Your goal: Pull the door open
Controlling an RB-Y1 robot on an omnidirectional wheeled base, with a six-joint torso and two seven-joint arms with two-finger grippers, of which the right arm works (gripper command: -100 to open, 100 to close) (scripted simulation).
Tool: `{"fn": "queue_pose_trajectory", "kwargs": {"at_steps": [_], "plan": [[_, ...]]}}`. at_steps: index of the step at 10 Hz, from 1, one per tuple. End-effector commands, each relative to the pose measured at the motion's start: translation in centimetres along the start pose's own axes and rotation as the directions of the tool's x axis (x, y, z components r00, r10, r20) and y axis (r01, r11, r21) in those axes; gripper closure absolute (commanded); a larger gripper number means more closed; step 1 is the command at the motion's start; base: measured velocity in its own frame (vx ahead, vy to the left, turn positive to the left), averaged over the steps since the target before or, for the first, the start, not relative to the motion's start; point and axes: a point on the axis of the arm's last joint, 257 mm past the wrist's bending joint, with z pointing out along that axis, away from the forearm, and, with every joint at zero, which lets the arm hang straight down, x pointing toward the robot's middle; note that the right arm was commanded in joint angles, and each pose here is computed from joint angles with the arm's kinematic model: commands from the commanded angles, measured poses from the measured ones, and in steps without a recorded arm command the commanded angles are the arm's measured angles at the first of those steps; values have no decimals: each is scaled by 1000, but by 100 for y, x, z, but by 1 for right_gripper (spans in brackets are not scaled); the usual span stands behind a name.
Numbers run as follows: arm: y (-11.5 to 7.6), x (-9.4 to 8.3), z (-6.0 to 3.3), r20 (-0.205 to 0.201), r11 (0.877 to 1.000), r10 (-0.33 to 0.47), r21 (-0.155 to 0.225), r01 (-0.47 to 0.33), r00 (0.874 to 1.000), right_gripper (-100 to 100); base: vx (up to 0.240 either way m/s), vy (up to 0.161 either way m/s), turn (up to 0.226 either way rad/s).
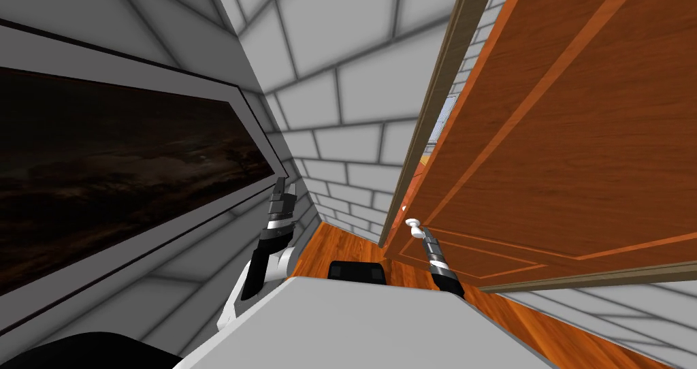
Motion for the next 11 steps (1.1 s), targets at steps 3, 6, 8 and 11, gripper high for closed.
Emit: {"fn": "queue_pose_trajectory", "kwargs": {"at_steps": [3,6,8,11], "plan": [[79,176,55,-11,987,158,-24,-158,987,100,-50,-21,65],[81,178,56,-8,974,225,-24,-225,974,100,-34,-14,41],[81,180,57,-4,959,281,-24,-281,960,100,-39,-11,27],[80,183,58,0,941,337,-23,-337,942,100,-20,-11,43]]}}
